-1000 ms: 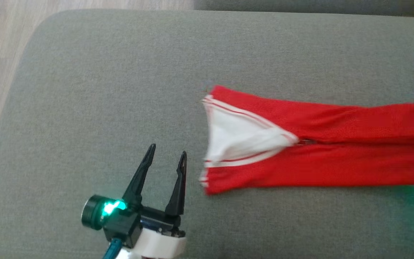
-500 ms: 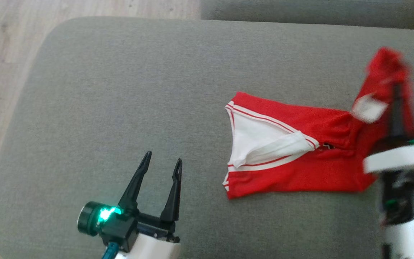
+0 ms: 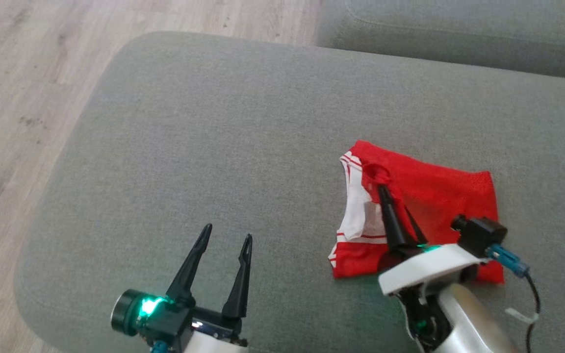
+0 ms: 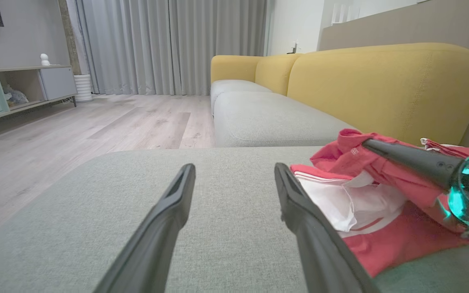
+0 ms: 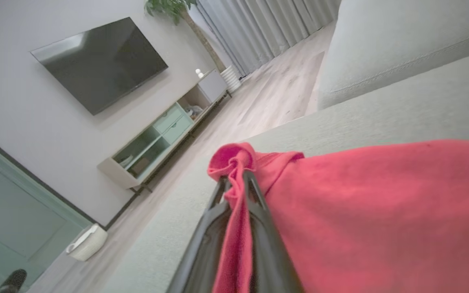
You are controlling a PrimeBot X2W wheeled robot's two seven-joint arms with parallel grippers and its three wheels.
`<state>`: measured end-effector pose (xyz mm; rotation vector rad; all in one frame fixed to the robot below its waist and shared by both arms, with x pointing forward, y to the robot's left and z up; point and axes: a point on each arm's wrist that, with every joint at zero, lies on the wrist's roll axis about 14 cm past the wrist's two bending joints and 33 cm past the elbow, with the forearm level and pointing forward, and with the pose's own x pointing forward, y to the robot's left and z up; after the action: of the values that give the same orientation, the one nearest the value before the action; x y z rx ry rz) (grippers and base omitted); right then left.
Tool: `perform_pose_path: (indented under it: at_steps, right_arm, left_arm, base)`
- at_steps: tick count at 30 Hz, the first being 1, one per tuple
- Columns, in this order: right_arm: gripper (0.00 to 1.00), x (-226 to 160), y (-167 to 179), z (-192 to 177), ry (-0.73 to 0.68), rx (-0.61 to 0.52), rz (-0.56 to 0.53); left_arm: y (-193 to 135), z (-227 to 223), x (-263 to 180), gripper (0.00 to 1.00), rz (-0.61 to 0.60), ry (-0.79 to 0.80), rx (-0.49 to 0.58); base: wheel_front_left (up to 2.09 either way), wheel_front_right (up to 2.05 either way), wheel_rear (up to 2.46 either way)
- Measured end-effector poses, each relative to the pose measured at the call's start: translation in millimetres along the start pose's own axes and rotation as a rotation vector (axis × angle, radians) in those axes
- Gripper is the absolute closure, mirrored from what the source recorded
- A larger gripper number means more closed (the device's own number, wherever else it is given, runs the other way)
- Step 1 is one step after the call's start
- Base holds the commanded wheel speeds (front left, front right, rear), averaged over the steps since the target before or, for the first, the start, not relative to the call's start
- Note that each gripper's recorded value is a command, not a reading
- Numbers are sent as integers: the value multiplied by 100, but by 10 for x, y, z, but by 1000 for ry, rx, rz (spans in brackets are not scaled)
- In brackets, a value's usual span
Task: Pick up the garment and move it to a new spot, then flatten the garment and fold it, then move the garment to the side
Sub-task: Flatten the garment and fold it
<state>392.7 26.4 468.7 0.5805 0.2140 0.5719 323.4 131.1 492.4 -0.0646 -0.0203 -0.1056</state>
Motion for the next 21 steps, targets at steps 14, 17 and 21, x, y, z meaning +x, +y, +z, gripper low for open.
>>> perform_pose_path:
  at_steps: [14, 17, 21]
  right_arm:
    - [0, -438, -372, 1114, -320, -325, -157]
    - [0, -803, -594, 1017, -278, -459, -257]
    - [0, -1191, -760, 849, -210, -563, -345]
  left_arm:
    - [-60, 45, -105, 0, -1, -23, -11]
    - [-93, 79, -82, 0, -9, -35, -12]
    - [-99, 141, -29, 0, -10, -56, -10]
  base:
    - [0, 0, 0]
    - [0, 0, 0]
    - [0, 0, 0]
